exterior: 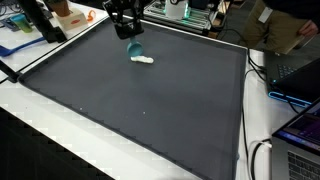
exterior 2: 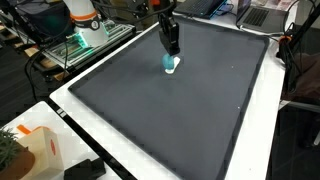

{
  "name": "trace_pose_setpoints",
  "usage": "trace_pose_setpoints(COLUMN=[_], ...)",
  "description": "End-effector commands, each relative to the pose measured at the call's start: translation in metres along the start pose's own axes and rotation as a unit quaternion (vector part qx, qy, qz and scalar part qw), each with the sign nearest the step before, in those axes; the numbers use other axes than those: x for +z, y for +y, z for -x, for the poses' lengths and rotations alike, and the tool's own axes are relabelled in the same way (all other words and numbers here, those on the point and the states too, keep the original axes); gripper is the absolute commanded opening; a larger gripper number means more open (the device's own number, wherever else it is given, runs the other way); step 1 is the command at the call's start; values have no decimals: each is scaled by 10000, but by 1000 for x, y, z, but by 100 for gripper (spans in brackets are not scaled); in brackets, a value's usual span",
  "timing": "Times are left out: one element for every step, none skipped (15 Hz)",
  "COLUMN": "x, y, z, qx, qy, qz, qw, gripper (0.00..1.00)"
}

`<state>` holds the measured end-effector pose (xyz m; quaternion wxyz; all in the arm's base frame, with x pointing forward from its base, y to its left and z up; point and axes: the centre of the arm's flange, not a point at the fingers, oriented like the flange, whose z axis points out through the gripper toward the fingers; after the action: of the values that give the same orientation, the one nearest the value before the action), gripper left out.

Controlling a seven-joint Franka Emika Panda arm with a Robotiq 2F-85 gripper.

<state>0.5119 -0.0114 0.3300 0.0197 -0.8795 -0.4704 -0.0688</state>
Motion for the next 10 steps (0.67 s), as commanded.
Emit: trace_pose_setpoints(x=[41,47,54,62,66,64,60,43,12,-10], y=[11,16,22,30,35,38,41,40,30,20], z=[-1,0,1,3,5,5,4,3,2,3], qx=[7,44,107,193,272,356,471,624,678,680], qy=[-412,-477,-522,-584,-613,-635,-668,-608,-422,-282], qz=[-488,-612,-681,-736,-790,-835,-912,-917,-833,-730], qw=[9980,9970,9963,9954,9946,9938,9925,9920,9933,9946], gripper=[23,23,23,23,23,23,23,23,23,23])
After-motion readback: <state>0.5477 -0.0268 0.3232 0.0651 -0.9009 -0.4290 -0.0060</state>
